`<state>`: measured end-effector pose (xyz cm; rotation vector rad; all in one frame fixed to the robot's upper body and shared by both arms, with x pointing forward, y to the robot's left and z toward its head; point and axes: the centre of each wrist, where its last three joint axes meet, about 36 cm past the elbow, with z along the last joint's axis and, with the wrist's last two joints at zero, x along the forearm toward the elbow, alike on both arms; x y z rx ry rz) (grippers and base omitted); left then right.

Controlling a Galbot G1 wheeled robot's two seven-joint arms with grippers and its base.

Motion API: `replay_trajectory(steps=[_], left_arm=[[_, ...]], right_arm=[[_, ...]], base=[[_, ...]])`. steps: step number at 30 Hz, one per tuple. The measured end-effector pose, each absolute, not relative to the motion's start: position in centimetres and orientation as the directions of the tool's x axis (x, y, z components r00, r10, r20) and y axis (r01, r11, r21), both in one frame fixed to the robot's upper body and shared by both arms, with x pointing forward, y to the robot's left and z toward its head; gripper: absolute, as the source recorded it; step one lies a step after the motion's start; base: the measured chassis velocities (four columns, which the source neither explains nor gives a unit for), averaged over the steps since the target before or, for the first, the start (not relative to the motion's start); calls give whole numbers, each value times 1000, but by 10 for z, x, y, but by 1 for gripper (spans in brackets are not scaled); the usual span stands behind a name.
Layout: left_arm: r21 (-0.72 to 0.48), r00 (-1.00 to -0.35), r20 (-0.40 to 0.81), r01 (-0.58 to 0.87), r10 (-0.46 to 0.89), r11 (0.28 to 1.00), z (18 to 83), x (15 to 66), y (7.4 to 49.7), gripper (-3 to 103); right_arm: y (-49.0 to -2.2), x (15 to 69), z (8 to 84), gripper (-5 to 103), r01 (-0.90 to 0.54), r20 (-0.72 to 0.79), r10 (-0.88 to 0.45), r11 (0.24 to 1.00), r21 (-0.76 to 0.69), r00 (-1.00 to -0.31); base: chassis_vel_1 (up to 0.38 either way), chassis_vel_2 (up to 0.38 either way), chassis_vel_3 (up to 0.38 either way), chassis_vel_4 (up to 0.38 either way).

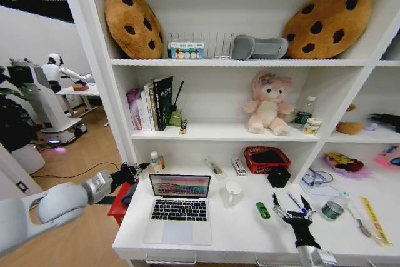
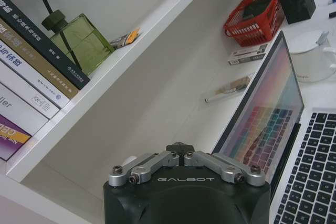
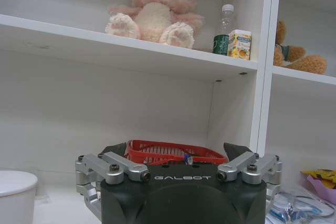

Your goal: Organize the objects on the table.

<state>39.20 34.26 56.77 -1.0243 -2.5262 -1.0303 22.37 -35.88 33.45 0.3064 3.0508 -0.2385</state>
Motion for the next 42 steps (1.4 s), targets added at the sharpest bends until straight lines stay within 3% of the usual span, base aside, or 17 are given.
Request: replay_trajectory(steps=[6,11,23,30,37,42], left_arm=[[558,-722,390,679,571,477,582,431,311,0],[509,-679,400,723,616,467,566,445,273,0],[475,-635,471,768,613,430,531,445,261,0],[480,-617,501,781,607,399,531,418,273,0],[440,-631,491,775,601,455,536,362,294,0],[425,-609,505,792,612,437,524,338,292,0]], right_arm=[[-360,221,333,100,214,-81,204,966,-144,-976],[-365,216,333,100,230,-85,219,962,-148,-972],[-374,213,335,100,260,-99,248,957,-130,-964],[-372,211,330,100,265,-99,254,956,-126,-962],[-365,220,329,100,254,-101,243,960,-121,-965],[-361,225,331,100,247,-101,235,961,-122,-967]], base=[[0,0,0,0],[0,0,0,0],[0,0,0,0],[0,0,0,0],[0,0,0,0],[0,0,0,0]])
